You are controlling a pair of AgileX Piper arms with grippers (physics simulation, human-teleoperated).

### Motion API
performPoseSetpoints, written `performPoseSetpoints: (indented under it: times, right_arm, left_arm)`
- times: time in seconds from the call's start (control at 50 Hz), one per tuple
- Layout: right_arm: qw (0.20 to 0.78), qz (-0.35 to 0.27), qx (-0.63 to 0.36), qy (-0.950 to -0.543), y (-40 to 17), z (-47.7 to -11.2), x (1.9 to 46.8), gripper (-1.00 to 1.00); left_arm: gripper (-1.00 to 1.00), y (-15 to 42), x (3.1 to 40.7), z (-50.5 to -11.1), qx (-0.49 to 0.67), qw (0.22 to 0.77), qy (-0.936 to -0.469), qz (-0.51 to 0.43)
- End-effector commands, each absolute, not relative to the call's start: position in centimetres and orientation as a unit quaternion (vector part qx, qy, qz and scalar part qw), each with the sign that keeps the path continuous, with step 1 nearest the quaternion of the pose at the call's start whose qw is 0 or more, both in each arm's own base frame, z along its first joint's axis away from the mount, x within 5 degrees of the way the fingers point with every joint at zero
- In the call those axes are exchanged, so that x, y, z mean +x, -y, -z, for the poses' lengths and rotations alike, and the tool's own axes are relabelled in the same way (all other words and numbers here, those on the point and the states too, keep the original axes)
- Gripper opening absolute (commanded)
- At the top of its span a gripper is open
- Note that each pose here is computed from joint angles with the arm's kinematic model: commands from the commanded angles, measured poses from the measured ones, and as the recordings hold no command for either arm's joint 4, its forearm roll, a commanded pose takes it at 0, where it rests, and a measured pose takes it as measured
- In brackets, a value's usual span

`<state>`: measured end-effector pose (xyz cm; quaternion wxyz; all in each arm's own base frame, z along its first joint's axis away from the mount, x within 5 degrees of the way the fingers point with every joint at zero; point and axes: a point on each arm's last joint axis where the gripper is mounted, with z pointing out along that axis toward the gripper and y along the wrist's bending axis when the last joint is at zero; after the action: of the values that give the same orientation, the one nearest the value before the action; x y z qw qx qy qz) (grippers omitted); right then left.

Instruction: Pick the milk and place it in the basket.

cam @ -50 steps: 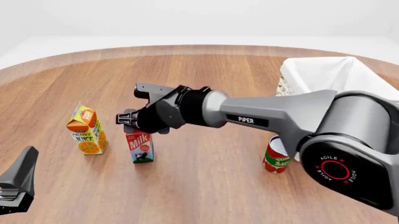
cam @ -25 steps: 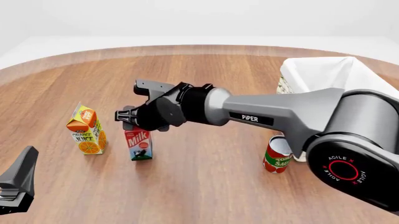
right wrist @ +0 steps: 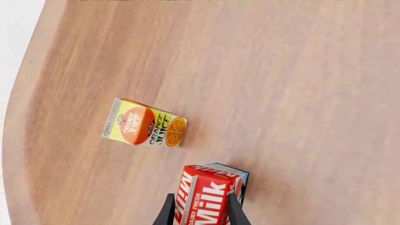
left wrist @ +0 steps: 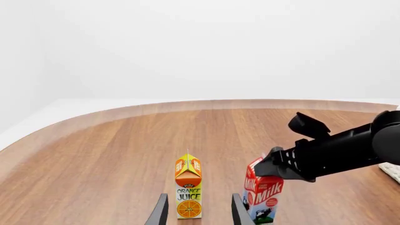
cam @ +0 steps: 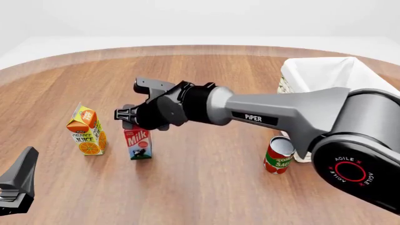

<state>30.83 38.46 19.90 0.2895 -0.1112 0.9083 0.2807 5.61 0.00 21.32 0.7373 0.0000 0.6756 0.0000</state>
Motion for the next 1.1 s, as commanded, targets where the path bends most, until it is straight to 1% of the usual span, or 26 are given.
performPoseSetpoints:
  times: [0.02,0.54,1.1]
  right_arm:
    - [0.3,-0.299,-0.102,-0.9,-38.5,-21.6,30.8,-1.0]
    - [0.306,-0.304,-0.099,-0.897,-37.9,-22.5,30.6,-1.0]
    - [0.323,-0.311,-0.096,-0.889,-36.0,-25.3,30.1,-1.0]
  left_arm:
    - [1.0,0.0,5.6,-21.3,0.0,0.737,-0.676,0.0]
    - [1.0,0.0,5.6,-21.3,0.0,0.737,-0.676,0.0]
    - [1.0,0.0,5.6,-21.3,0.0,0.737,-0.676,0.0]
